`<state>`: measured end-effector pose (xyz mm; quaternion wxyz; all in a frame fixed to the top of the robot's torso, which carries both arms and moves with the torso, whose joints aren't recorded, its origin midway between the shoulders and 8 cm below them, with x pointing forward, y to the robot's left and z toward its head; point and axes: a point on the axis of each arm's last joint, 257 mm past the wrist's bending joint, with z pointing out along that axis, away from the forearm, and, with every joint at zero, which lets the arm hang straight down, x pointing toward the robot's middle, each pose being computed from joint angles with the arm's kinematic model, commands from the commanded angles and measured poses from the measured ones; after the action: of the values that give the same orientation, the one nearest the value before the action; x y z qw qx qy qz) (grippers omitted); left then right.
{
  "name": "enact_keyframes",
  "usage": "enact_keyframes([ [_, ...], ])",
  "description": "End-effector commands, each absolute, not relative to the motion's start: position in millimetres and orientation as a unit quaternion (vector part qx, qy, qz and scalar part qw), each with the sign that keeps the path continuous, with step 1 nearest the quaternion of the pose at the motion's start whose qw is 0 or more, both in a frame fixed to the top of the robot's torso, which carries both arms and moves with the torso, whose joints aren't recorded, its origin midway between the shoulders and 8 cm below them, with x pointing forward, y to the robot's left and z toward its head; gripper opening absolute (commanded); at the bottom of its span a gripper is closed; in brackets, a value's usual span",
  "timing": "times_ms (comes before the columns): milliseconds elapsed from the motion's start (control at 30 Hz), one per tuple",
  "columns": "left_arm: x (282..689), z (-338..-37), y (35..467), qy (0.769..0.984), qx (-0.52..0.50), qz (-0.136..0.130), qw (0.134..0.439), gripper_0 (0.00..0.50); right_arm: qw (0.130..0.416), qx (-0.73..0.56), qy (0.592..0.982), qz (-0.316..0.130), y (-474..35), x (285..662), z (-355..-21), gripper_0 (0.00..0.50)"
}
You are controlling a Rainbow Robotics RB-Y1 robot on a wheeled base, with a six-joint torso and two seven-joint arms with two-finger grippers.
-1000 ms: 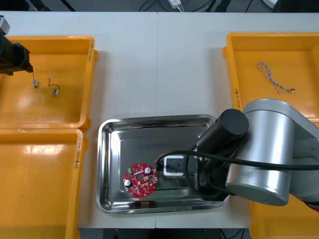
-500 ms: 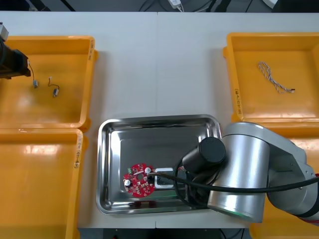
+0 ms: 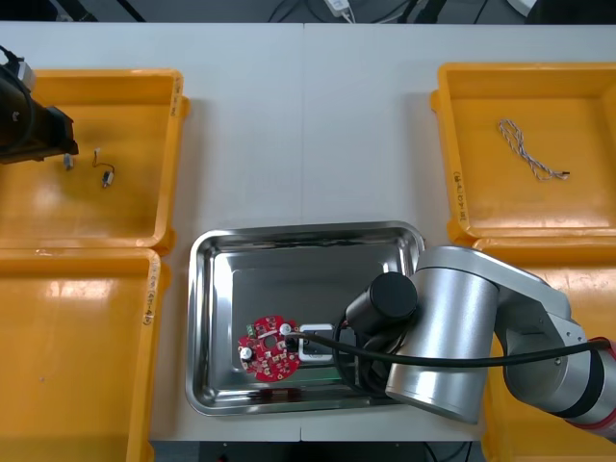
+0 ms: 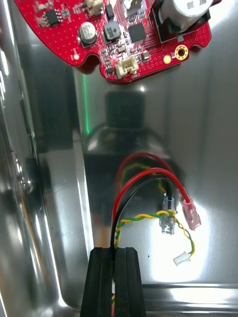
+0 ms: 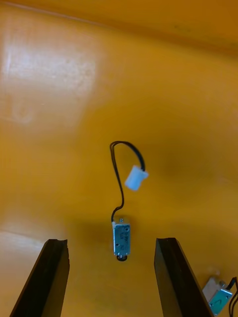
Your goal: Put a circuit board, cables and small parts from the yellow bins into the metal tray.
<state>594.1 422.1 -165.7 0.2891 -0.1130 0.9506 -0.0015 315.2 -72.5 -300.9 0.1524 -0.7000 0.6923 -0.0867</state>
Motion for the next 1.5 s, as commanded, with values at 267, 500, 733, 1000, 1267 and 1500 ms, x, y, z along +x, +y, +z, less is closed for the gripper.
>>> enact_keyframes([
  [267, 604, -168, 408, 0.952, -0.036, 0.013, 0.304, 0.5, 0.154, -0.713, 0.679, -0.079, -61, 306, -304, 0.0],
  [500, 599, -179, 412, 0.954, -0.032, 0.015, 0.298, 0.5, 0.148, -0.709, 0.685, -0.081, -64, 302, -308, 0.0],
  [733, 599, -183, 410, 0.954, -0.03, 0.013, 0.299, 0.5, 0.166, -0.701, 0.686, -0.102, -64, 315, -302, 0.2],
  [1000, 598, -187, 413, 0.953, -0.029, 0.014, 0.3, 0.5, 0.178, -0.691, 0.69, -0.119, -65, 325, -296, 0.5],
  [1267, 599, -190, 409, 0.954, -0.026, 0.013, 0.3, 0.5, 0.171, -0.688, 0.696, -0.117, -69, 324, -295, 0.5],
  [1500, 601, -194, 407, 0.953, -0.022, 0.016, 0.303, 0.5, 0.151, -0.688, 0.702, -0.112, -77, 314, -296, 0.5],
])
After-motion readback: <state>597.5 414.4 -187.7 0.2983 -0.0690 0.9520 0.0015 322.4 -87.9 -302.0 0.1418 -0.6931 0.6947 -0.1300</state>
